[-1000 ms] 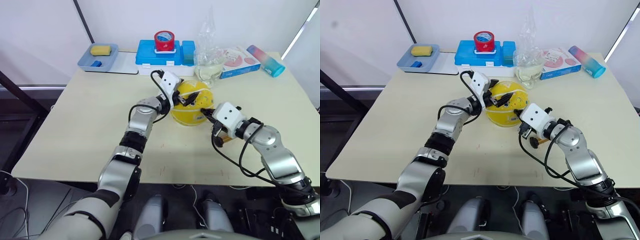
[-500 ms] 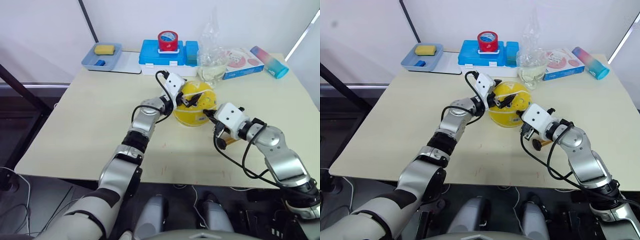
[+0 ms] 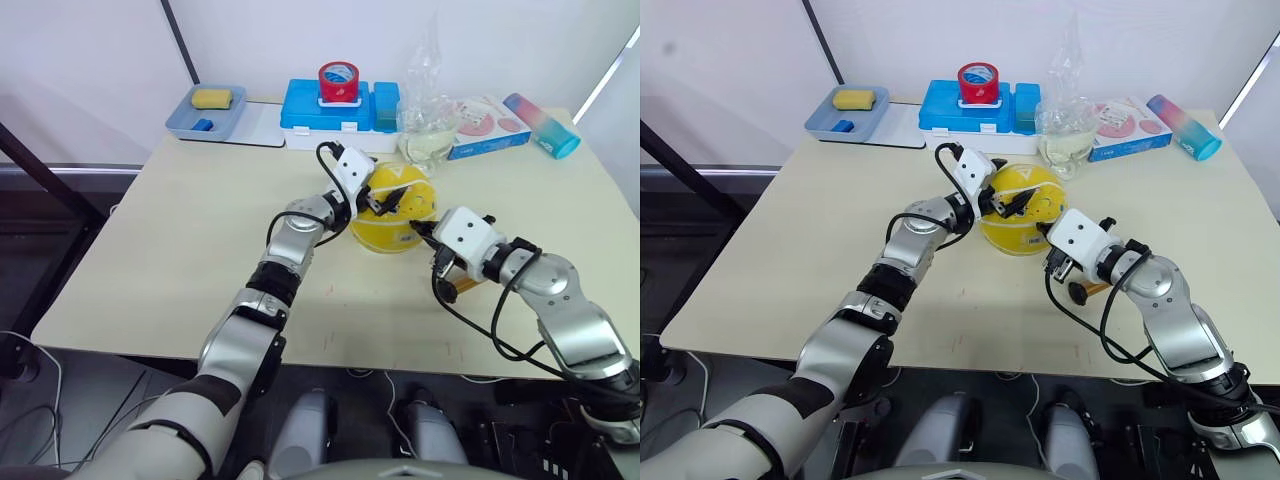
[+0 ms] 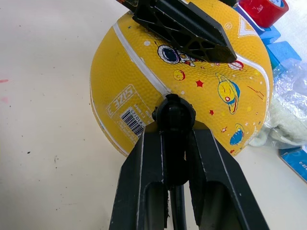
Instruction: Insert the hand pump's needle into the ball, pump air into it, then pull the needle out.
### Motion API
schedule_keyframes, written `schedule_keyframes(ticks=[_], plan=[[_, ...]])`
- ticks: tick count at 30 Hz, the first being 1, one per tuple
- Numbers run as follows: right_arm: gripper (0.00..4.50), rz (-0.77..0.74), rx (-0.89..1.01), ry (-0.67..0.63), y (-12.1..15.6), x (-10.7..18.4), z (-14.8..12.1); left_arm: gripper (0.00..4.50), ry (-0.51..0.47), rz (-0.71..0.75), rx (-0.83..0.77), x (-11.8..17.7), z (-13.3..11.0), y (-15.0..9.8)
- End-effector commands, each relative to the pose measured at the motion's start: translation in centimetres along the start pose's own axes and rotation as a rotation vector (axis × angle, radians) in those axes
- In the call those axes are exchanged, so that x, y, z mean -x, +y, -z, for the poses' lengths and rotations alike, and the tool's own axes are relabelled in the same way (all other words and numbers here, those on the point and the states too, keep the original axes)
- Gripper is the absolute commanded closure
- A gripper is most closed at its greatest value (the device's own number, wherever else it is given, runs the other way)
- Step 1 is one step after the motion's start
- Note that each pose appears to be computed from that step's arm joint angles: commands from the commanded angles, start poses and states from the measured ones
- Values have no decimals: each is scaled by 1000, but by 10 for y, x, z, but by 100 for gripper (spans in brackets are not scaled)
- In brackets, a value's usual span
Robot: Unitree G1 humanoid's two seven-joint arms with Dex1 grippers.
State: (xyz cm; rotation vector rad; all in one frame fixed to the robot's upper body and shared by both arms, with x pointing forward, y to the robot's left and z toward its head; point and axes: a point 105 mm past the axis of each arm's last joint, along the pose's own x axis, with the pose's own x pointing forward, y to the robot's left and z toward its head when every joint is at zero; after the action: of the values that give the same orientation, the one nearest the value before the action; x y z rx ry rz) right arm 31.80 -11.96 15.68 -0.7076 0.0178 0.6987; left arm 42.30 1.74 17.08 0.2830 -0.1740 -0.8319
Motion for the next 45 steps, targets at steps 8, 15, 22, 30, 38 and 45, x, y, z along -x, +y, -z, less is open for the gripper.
schedule_keyframes(ticks=[8, 15, 22, 30, 38, 45], plan=[[449, 41, 67, -82, -10, 23, -27, 0, 301, -127, 53, 33, 85, 13], [449, 42, 52, -60, -8, 21, -15, 0, 246, -107, 71, 28, 74, 11], [449, 104, -6, -51, -13, 16, 5, 0, 159, -63, 87, 24, 57, 8], [449, 220, -62, -67, -31, 12, 22, 0, 45, -55, 96, 25, 27, 18], [449, 276, -101, -91, -44, 6, 29, 0, -123, -33, 113, 29, -19, 30], [449, 297, -115, -91, -48, 0, 38, 0, -210, 42, 71, 50, -50, 33]])
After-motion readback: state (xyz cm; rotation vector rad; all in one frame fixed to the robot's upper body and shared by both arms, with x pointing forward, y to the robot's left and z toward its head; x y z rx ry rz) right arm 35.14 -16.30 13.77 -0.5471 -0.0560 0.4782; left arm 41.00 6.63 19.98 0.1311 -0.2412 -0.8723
